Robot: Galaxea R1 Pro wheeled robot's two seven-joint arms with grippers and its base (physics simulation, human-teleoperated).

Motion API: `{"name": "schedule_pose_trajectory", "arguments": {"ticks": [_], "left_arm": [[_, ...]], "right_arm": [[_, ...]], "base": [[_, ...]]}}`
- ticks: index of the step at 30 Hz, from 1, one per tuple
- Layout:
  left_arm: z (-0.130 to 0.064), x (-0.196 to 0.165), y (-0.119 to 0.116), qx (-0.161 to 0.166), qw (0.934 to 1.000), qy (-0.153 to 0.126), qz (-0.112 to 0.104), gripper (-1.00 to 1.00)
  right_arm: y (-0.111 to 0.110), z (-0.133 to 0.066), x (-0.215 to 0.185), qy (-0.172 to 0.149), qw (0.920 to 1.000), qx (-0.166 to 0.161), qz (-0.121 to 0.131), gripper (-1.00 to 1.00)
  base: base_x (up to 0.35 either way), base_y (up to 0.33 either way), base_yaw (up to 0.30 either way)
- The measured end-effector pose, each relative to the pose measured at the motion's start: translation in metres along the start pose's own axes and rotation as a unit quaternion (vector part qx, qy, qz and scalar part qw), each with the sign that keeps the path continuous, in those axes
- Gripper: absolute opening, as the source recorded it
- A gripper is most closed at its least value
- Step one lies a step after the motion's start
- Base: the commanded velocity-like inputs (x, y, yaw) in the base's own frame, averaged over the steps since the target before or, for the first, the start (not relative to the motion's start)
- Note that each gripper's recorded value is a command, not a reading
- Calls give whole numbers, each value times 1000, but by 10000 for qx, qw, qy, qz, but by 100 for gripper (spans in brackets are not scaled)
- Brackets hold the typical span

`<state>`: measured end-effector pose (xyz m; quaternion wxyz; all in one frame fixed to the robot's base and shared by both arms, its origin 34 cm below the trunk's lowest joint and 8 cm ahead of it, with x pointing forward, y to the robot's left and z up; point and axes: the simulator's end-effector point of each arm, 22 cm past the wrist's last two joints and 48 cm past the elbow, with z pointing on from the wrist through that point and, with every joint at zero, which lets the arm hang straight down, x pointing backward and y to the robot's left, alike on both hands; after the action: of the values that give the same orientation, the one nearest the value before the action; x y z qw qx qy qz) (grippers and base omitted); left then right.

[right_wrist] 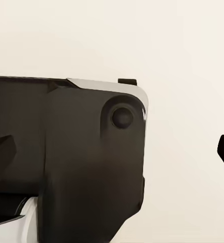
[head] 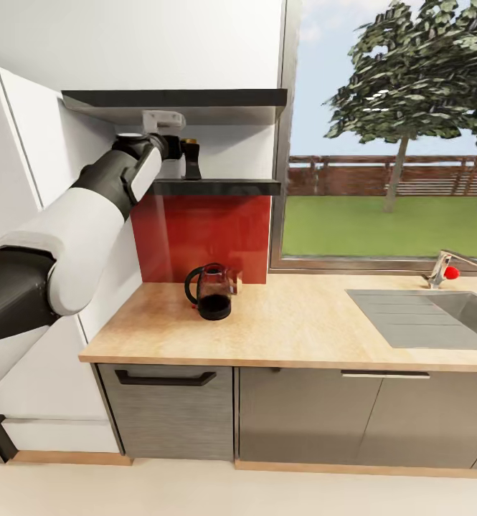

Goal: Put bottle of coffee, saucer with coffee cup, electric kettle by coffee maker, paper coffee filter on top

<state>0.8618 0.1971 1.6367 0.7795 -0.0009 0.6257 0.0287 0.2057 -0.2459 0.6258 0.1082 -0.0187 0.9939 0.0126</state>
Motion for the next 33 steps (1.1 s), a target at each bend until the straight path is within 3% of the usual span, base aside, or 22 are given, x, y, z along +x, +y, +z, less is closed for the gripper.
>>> {"name": "schedule_pose_trajectory", "arguments": {"ticks": [6, 13, 20, 33], "left_arm": [[-1, -10, -4, 3, 9998, -221, 11, 100], [0, -6, 8, -171, 9996, -224, 4, 100], [0, -3, 26, -556, 9982, -222, -30, 100], [-1, -6, 28, -573, 9981, -222, -58, 100]], "right_arm": [[-1, 0, 0, 7, 10000, 3, 0, 100], [-3, 0, 0, 8, 10000, 11, 2, 100], [-3, 0, 0, 9, 10000, 15, -3, 100], [-3, 0, 1, 7, 10000, 17, -15, 100]], "base": [[0, 0, 0], [0, 0, -145], [0, 0, -184], [51, 0, -4]]}}
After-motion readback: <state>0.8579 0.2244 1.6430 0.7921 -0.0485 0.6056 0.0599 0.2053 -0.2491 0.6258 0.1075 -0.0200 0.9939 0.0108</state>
